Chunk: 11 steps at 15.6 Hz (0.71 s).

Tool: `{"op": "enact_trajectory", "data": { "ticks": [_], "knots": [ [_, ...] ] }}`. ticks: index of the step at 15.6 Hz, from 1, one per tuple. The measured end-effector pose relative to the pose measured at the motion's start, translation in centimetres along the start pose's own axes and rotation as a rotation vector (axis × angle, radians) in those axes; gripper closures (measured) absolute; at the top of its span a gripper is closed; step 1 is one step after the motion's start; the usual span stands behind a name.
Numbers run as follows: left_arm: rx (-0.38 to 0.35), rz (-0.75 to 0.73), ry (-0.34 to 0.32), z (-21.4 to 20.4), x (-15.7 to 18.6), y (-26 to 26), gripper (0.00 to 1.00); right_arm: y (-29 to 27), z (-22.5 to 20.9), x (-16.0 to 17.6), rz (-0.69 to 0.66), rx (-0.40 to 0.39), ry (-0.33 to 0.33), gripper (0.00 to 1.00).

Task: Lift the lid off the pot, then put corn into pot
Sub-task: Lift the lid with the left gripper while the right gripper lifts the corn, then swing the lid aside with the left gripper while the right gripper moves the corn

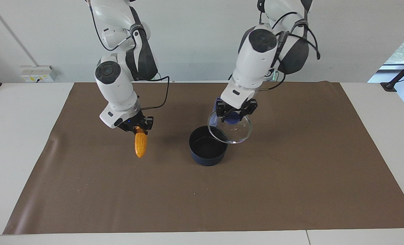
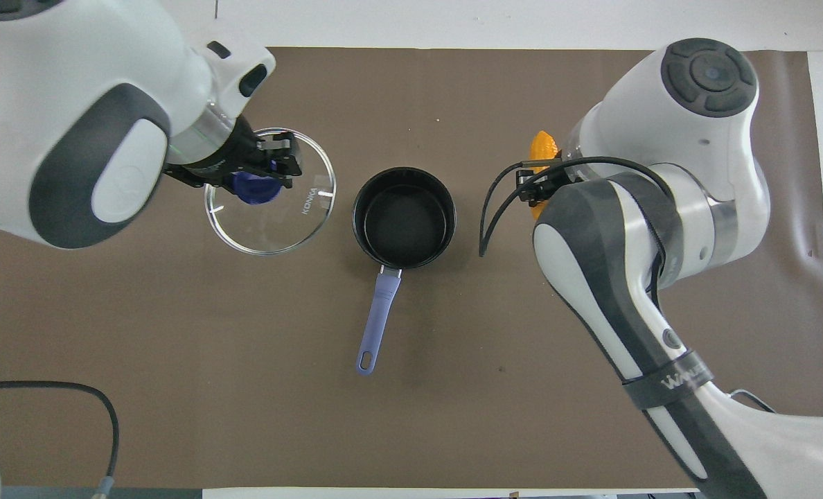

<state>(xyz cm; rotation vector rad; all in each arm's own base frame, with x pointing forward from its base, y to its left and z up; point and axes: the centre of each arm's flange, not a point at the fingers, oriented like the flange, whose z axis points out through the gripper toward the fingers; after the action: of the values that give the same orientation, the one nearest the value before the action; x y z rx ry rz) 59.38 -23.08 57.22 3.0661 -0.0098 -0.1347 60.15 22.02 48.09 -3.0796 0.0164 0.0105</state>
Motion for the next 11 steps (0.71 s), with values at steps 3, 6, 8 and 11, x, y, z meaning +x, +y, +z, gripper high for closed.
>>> {"op": "enact_trajectory", "data": {
  "ticks": [3,6,8,11],
  "knots": [
    [-0.011,0.046,-0.036,1.7,2.7,-13.5,0.33,-6.7,1.1,-1.7,0.007,0.022,0.032,0.59],
    [-0.031,0.075,-0.018,5.4,2.5,-24.4,0.33,-11.7,3.8,-3.1,0.038,0.027,0.044,0.59],
    [-0.026,0.085,0.004,8.3,1.7,-27.0,0.33,-14.5,6.6,-3.7,0.036,0.029,0.056,0.59],
    [-0.001,0.094,0.028,12.1,1.3,-27.6,0.33,-16.4,10.4,-3.7,0.046,0.026,0.065,0.59]
  ]
}}
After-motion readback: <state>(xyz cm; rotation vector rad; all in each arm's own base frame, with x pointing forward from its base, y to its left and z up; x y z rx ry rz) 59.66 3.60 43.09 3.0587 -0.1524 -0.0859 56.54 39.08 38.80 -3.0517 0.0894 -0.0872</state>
